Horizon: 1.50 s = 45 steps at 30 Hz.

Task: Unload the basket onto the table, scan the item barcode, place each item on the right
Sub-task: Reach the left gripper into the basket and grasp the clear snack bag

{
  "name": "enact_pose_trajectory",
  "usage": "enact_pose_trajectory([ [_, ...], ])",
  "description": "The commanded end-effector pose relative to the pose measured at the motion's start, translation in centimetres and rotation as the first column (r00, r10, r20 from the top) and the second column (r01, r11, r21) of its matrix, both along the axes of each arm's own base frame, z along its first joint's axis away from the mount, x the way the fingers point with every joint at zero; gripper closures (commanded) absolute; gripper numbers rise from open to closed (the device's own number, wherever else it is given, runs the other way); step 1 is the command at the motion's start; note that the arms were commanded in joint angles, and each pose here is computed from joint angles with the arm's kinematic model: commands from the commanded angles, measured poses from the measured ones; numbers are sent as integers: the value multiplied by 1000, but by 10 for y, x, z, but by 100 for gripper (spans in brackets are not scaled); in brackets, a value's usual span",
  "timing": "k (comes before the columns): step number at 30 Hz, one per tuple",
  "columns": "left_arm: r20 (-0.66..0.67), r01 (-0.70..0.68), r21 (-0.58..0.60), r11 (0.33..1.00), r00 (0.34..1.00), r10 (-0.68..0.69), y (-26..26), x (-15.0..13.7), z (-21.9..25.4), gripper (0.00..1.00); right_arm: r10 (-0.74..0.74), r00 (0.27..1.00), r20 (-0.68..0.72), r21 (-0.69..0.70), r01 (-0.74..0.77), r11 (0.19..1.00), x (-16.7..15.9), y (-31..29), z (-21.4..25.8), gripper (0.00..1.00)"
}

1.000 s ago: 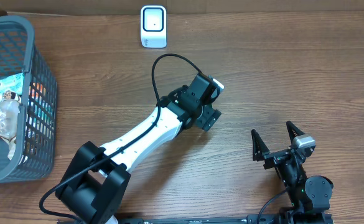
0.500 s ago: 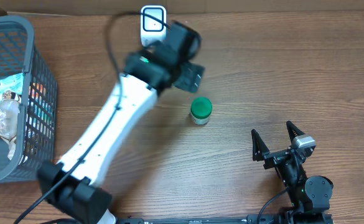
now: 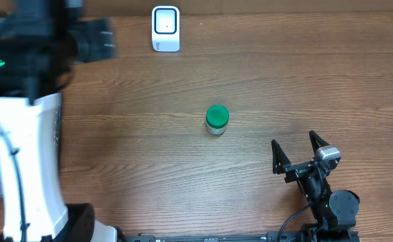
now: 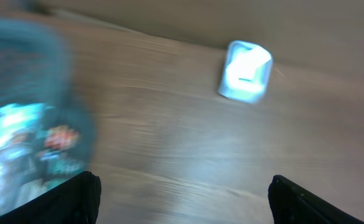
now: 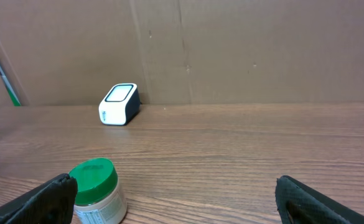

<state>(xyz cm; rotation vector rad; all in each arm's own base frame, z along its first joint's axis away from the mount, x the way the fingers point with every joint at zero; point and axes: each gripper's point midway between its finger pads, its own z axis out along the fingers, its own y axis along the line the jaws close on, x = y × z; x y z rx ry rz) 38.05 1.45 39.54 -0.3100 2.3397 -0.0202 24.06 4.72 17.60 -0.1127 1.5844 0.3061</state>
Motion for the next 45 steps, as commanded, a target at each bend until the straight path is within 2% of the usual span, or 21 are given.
enact_pose_trajectory([
  [1,55,-149,-48,988,987,152,50,-22,21,11,-4,1000,7,3,4,1000,0,-1,-1,0],
  [5,13,-347,-87,934,937,350,115,-43,12,11,-4,1000,7,3,4,1000,0,-1,-1,0],
  [11,-99,-587,-133,798,809,579,191,-74,-20,11,-4,1000,7,3,4,1000,0,-1,-1,0],
  [15,-220,-672,-126,729,736,641,226,-87,-62,11,-4,1000,7,3,4,1000,0,-1,-1,0],
  [19,-327,-707,-116,697,690,646,246,-90,-110,12,-4,1000,7,3,4,1000,0,-1,-1,0],
  [30,-471,-601,-60,797,721,509,260,-53,-224,17,-4,1000,7,3,4,1000,0,-1,-1,0],
  [35,-526,-572,-34,820,708,472,260,-33,-266,16,-4,1000,7,3,4,1000,0,-1,-1,0],
  [37,-558,-566,-29,824,693,456,258,-30,-285,17,-4,1000,7,3,4,1000,0,-1,-1,0],
  [40,-615,-564,2,826,650,445,259,-32,-313,24,-4,1000,7,3,4,1000,0,-1,-1,0],
  [45,-691,-591,92,801,541,479,266,-51,-345,27,-4,1000,7,3,4,1000,0,-1,-1,0],
])
